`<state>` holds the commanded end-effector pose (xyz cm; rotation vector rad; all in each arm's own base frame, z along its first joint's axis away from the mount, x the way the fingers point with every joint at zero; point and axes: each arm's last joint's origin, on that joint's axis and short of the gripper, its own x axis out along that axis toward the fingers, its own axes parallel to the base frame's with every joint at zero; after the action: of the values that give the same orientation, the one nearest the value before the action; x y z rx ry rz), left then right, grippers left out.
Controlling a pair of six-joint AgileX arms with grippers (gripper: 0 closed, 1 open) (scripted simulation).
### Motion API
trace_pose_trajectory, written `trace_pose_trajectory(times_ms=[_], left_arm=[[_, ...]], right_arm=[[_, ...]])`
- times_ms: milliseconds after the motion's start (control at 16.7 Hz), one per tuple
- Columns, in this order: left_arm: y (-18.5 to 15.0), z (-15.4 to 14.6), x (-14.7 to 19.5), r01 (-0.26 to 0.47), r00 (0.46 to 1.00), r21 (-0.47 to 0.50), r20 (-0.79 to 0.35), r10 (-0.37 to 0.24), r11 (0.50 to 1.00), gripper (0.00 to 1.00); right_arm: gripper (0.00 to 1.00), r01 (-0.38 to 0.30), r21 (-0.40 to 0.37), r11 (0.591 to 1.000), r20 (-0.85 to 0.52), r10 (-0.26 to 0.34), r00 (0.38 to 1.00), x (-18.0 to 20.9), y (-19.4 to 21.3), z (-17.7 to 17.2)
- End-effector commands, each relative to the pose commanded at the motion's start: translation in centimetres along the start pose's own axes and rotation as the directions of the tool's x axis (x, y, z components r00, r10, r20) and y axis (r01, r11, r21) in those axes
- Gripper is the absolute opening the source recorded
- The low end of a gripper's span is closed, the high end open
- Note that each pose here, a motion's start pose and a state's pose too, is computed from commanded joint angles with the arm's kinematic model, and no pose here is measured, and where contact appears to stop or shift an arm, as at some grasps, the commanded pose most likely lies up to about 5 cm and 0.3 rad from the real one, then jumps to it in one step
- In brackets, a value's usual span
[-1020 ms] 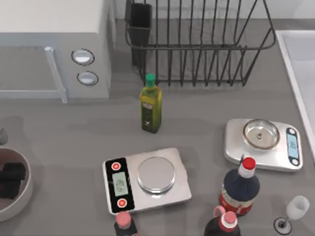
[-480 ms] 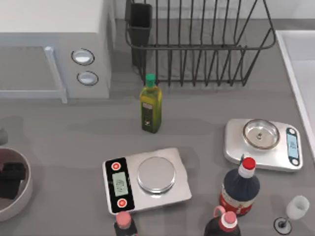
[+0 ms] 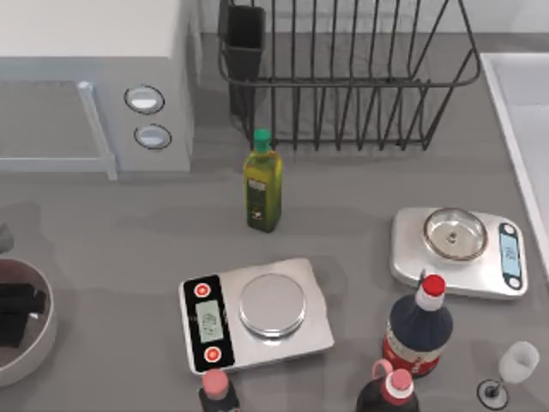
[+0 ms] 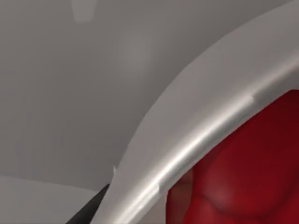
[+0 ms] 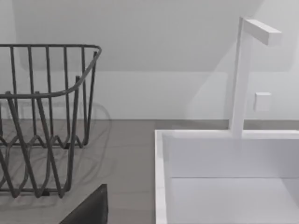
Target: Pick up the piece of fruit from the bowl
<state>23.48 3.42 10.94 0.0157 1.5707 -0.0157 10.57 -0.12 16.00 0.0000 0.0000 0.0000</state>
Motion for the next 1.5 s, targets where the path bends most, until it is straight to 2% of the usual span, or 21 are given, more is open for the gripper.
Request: trace_pose_trajectory(times_ms=[360,420,720,900,1080,1320,1500], left_arm=[[0.0,0.0,0.0,0.000,1.000,0.000,0.000,0.000,1.000,0.00],[0.0,0.2,-1.1,0.032,0.999,-0.013,0.032,-0.032,0.999,0.00],[0.2,1.6,-3.3,0.034,0.999,-0.013,0.022,-0.034,0.999,0.00],[0.6,3.4,-7.6,0.035,0.999,-0.014,0.016,-0.035,0.999,0.00],[0.7,4.0,-13.7,0.039,0.999,-0.014,-0.005,-0.039,0.999,0.00],[0.4,2.5,-21.5,0.038,0.999,-0.014,-0.003,-0.038,0.999,0.00],[0.1,0.8,-25.1,0.034,0.999,-0.013,0.022,-0.034,0.999,0.00]], right_arm=[[1.00,0.000,0.000,1.000,0.000,0.000,1.000,0.0,0.0,0.0],[1.00,0.000,0.000,1.000,0.000,0.000,1.000,0.0,0.0,0.0],[1.00,0.000,0.000,1.000,0.000,0.000,1.000,0.0,0.0,0.0],[1.00,0.000,0.000,1.000,0.000,0.000,1.000,0.0,0.0,0.0],[1.00,0.000,0.000,1.000,0.000,0.000,1.000,0.0,0.0,0.0],[1.00,0.000,0.000,1.000,0.000,0.000,1.000,0.0,0.0,0.0],[1.00,0.000,0.000,1.000,0.000,0.000,1.000,0.0,0.0,0.0]])
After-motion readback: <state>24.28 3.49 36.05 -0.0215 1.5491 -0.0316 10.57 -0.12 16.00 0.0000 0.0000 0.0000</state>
